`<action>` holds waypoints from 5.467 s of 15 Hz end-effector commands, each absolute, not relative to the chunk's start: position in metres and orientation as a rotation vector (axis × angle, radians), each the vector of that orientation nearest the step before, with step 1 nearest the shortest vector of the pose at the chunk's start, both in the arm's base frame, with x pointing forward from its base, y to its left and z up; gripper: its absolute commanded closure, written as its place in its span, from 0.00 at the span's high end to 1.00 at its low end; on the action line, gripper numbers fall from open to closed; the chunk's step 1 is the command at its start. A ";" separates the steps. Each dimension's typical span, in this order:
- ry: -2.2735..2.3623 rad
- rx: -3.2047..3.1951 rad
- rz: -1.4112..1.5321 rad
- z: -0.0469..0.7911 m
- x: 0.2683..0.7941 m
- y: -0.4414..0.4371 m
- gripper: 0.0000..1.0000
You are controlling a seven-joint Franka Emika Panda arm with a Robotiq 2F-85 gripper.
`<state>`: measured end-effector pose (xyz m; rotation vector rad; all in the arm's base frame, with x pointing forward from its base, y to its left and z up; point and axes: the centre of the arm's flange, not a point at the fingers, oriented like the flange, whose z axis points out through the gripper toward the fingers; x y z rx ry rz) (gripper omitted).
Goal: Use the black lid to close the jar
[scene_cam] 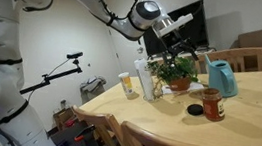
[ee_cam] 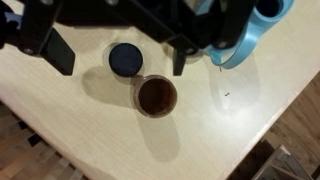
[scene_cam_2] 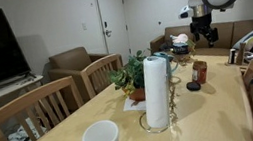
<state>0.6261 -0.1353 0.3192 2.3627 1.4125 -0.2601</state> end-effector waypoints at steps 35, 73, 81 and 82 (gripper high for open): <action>1.669 2.153 -0.505 0.183 0.647 -0.087 1.00; 1.683 2.100 -0.707 0.082 0.685 -0.070 1.00; 1.713 2.088 -0.647 0.071 0.682 -0.072 1.00; 1.707 2.092 -0.652 0.070 0.683 -0.072 1.00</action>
